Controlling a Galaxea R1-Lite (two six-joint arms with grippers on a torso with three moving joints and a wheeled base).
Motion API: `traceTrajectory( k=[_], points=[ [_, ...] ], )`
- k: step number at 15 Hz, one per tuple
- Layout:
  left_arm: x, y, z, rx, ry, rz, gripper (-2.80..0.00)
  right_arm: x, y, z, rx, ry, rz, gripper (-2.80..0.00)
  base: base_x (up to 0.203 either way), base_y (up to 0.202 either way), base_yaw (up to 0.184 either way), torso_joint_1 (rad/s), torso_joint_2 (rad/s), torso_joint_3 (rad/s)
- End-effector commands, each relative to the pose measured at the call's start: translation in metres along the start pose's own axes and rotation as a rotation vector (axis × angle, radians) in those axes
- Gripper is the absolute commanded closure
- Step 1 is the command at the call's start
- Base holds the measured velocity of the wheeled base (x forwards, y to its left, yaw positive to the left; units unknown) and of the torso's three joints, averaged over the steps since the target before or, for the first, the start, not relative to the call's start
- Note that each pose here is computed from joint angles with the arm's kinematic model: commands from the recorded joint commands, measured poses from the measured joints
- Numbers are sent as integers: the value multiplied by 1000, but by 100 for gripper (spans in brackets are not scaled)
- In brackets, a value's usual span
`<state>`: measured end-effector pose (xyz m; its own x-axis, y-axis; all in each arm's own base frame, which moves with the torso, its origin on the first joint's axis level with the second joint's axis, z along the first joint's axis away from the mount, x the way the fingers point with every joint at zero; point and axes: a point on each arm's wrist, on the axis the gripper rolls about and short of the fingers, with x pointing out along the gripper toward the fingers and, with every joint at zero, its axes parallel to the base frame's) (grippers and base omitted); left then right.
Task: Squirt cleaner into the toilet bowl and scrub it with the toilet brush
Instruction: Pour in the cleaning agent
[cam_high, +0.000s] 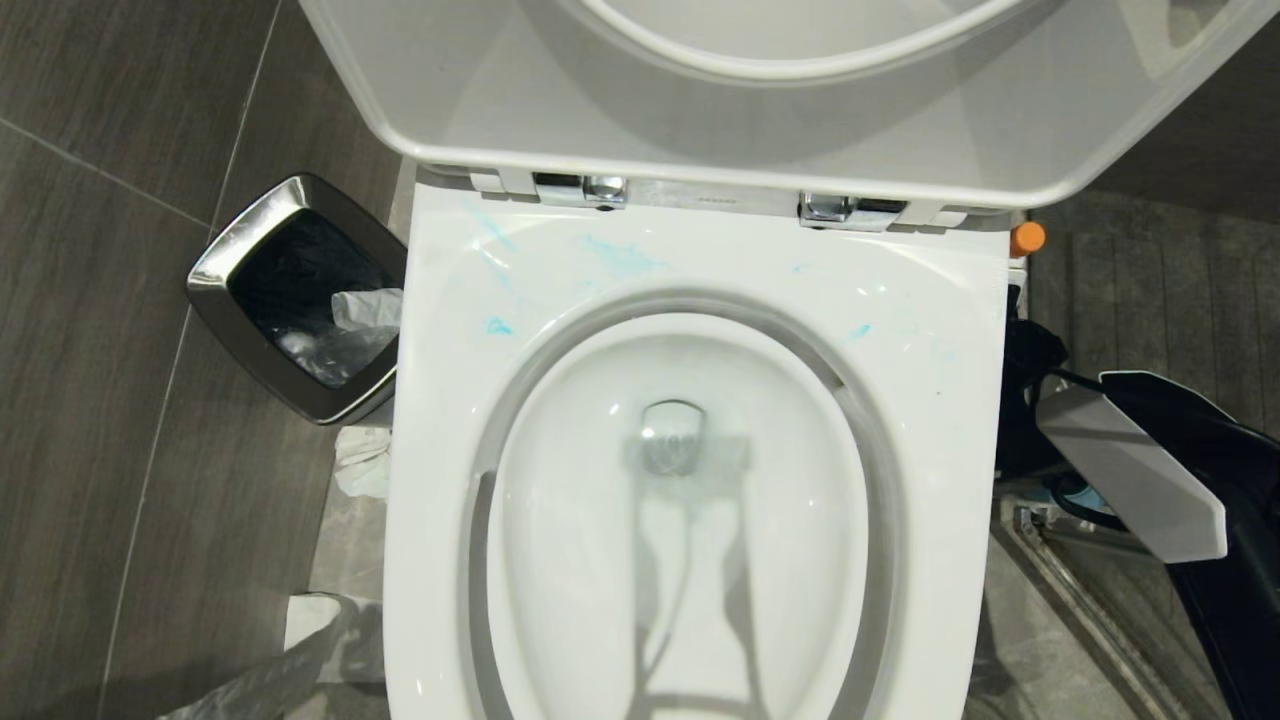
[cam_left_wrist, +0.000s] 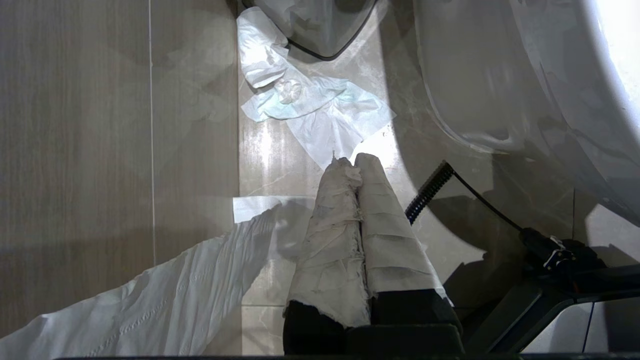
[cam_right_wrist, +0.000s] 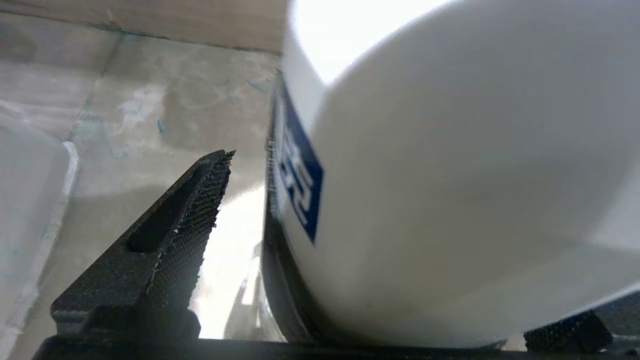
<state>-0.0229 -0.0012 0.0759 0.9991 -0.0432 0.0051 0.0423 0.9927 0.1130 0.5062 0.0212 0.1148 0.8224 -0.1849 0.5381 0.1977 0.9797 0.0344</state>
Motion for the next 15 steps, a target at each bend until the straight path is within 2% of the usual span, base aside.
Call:
traceTrajectory(
  k=[1,10,11,15],
  points=[
    [1,0,-2,0,9,-1,0,1,0,1,0,-15,4,-280,0,0,0,0,0,0],
    [1,0,-2,0,9,-1,0,5,1,0,-1,-38,5,-280,0,0,0,0,0,0],
    [1,0,-2,0,8,-1,0,5,1,1,-7,-43,4,0,0,0,0,0,0,0],
    [1,0,-2,0,8,-1,0,5,0,0,-18,-43,3,0,0,0,0,0,0,0]
  ],
)
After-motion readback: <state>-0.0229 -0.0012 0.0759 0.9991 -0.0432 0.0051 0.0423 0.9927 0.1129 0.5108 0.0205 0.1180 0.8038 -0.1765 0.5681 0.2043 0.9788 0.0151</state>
